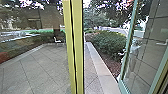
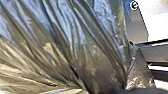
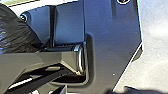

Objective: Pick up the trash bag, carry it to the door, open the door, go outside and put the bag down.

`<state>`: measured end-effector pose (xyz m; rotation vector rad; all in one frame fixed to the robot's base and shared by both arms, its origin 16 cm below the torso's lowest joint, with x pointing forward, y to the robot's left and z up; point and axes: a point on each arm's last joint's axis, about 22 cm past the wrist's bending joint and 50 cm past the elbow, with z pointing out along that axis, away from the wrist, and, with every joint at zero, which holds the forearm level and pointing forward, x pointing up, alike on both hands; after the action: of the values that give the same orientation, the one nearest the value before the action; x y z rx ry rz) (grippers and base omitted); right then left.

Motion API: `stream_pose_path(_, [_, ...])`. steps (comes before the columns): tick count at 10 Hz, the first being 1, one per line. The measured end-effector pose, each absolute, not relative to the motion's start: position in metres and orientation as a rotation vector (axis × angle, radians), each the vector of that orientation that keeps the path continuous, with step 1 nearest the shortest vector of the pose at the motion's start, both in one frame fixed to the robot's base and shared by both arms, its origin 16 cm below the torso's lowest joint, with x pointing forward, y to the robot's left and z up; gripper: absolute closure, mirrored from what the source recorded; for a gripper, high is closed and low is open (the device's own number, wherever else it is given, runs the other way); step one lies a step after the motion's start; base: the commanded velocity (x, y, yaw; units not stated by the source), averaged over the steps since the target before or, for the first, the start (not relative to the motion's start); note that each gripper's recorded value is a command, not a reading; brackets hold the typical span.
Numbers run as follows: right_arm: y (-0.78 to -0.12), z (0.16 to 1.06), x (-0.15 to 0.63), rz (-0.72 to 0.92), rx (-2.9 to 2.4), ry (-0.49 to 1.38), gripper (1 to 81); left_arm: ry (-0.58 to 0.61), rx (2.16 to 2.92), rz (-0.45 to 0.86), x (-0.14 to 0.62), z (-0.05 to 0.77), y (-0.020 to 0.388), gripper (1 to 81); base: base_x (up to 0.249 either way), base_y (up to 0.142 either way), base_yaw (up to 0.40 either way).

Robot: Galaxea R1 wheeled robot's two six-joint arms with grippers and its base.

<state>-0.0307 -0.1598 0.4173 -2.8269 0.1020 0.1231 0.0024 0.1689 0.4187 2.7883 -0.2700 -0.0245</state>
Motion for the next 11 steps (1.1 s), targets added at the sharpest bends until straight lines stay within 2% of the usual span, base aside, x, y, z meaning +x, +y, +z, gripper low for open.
stream_pose_path(11, [-0.152,0.418,-0.033,0.124,-2.819,0.101,1.0,-0.270,2.789,-0.026,0.001,0.419,0.169,81.1,0.000,-0.073,0.000])
